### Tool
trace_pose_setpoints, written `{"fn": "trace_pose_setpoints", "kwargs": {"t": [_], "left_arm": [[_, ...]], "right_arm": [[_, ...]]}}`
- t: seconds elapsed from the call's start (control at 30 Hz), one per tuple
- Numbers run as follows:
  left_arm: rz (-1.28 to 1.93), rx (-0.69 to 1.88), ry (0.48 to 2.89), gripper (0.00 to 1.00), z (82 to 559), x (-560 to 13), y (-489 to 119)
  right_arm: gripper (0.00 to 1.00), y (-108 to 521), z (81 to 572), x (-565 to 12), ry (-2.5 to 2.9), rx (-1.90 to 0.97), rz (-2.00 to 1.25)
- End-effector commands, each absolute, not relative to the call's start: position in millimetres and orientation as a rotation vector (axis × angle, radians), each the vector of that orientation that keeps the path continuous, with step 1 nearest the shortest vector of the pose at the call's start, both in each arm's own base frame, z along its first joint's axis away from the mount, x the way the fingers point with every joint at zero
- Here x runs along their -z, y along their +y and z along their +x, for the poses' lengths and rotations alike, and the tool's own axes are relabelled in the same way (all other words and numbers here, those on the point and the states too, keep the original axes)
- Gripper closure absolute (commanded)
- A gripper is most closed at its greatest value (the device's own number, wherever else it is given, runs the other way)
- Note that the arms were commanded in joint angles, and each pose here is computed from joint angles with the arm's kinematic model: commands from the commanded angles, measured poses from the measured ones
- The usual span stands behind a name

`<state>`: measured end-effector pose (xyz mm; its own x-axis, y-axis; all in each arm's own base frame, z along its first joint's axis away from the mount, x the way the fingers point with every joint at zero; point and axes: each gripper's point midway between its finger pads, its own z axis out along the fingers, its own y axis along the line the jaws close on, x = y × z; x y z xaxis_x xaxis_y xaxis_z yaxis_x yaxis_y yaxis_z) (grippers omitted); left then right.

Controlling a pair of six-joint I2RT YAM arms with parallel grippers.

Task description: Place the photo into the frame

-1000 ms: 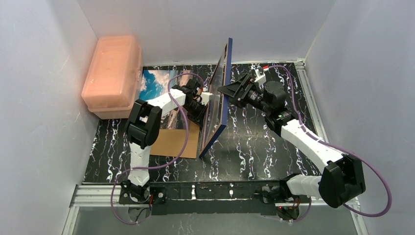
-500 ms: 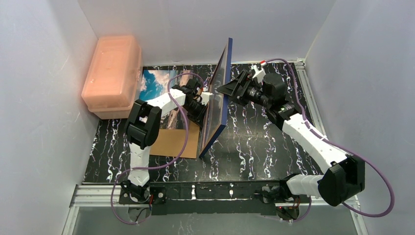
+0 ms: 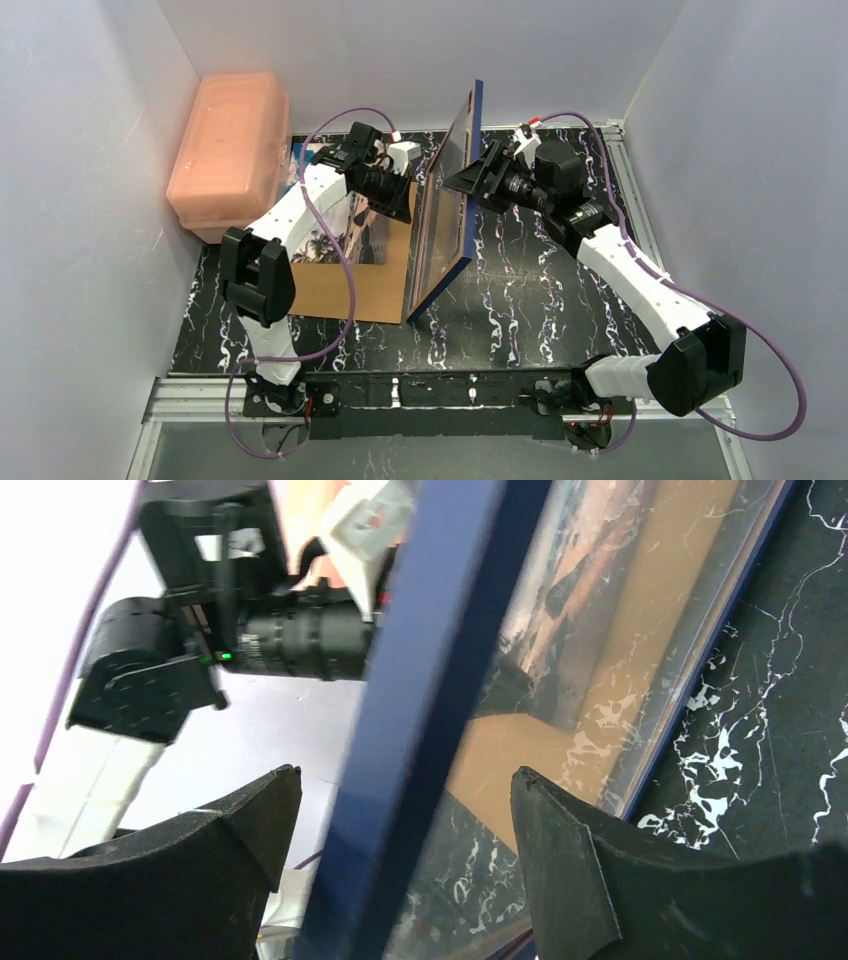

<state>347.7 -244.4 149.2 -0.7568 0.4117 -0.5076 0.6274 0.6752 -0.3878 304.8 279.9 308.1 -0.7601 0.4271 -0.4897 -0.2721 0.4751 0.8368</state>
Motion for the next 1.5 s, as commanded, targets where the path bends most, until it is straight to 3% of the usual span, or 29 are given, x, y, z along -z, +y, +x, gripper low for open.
{"fn": "trace_pose_setpoints", "kwargs": {"t": [0.0, 0.23, 0.53, 0.7, 1.03, 1.17, 1.47], "left_arm": [[0.770, 0.995, 2.436, 0.78, 325, -207, -263], [0.681, 1.242, 2.323, 0.58, 305, -267, -282], [0.661, 1.311, 2.292, 0.54, 291, -285, -285], [0.628, 1.344, 2.208, 0.42, 285, -320, -284], [0.637, 1.367, 2.113, 0.32, 267, -358, -287], [0.696, 1.316, 2.120, 0.31, 256, -358, -289], [0.856, 0.938, 2.109, 0.28, 250, -351, -291]], "right_arm": [[0.15, 281, 312, -322, 2.028, -1.300, 0.089], [0.15, 288, 313, -335, 1.951, -1.404, 0.110], [0.17, 286, 314, -357, 1.842, -1.505, 0.153], [0.19, 287, 313, -346, 1.805, -1.581, 0.214], [0.25, 288, 315, -356, 1.729, -1.658, 0.260], [0.25, 289, 316, -363, 1.718, -1.664, 0.246], [0.27, 292, 317, -364, 1.722, -1.680, 0.265]]}}
